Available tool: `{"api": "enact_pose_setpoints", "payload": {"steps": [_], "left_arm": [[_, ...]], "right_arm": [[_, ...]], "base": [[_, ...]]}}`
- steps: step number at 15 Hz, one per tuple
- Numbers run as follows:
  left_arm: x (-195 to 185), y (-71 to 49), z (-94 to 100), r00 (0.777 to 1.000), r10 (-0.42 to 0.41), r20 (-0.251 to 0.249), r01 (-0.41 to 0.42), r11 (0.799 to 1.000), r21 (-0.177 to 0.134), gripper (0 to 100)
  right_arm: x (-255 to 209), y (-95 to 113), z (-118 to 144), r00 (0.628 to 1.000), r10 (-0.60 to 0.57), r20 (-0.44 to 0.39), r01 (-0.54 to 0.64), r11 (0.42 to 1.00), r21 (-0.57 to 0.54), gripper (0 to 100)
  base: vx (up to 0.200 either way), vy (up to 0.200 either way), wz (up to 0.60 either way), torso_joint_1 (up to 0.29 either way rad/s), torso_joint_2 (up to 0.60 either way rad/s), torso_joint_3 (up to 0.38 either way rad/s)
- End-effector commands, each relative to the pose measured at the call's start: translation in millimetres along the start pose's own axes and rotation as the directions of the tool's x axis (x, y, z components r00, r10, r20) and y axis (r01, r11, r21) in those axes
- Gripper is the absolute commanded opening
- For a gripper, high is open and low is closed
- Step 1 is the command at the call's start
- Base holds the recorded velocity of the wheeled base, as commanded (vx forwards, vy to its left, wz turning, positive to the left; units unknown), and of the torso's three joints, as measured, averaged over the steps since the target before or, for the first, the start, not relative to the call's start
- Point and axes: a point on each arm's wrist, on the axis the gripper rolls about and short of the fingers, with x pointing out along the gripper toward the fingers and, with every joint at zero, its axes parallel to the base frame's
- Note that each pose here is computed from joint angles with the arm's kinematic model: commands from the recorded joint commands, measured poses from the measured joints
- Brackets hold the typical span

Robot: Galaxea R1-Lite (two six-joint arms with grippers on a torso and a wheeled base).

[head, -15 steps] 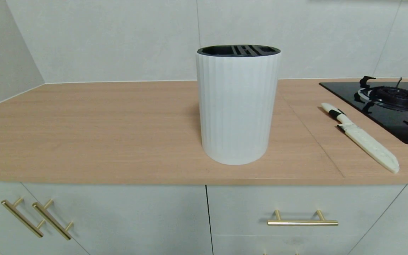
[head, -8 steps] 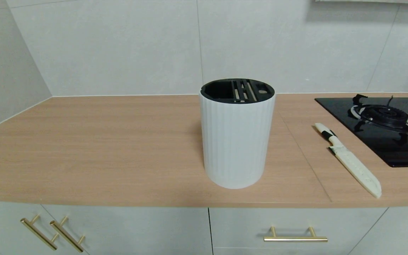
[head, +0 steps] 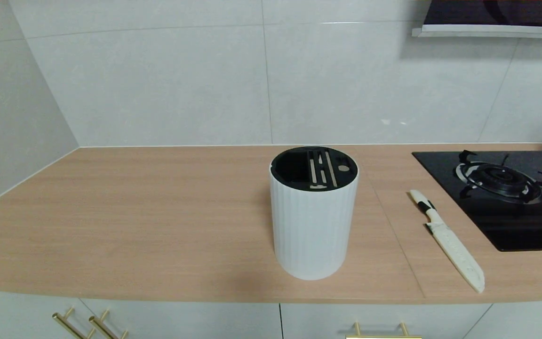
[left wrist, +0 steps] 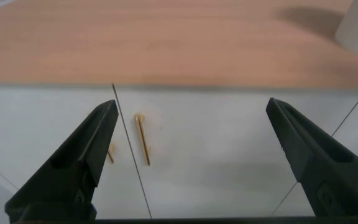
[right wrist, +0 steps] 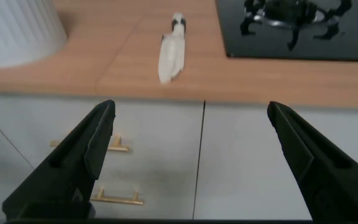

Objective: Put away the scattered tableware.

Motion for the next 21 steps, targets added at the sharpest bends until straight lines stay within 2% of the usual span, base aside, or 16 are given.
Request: {"api": "enact_pose_setpoints", "payload": {"steps": [1,13,21], "left_arm": [[0.0,0.0,0.0,1.0,0.0,0.0,0.0,1.0,0.0,100],[0.0,0.0,0.0,1.0,0.0,0.0,0.0,1.0,0.0,100],[0.0,0.0,0.0,1.0,0.0,0.0,0.0,1.0,0.0,100]], "right_arm": [[0.1,0.0,0.1,1.0,0.001,-0.001,-0.001,1.0,0.0,100],[0.1,0.0,0.1,1.0,0.001,-0.001,-0.001,1.0,0.0,100],[0.1,0.1,0.1,1.0,0.005,-0.001,-0.005,1.0,-0.011,100]], "base": [[0.0,0.0,0.0,0.237,-0.53,-0.29],[0.0,0.0,0.0,0.254,-0.55,-0.294],[0.0,0.0,0.0,0.025,-0.05,-0.024]]}}
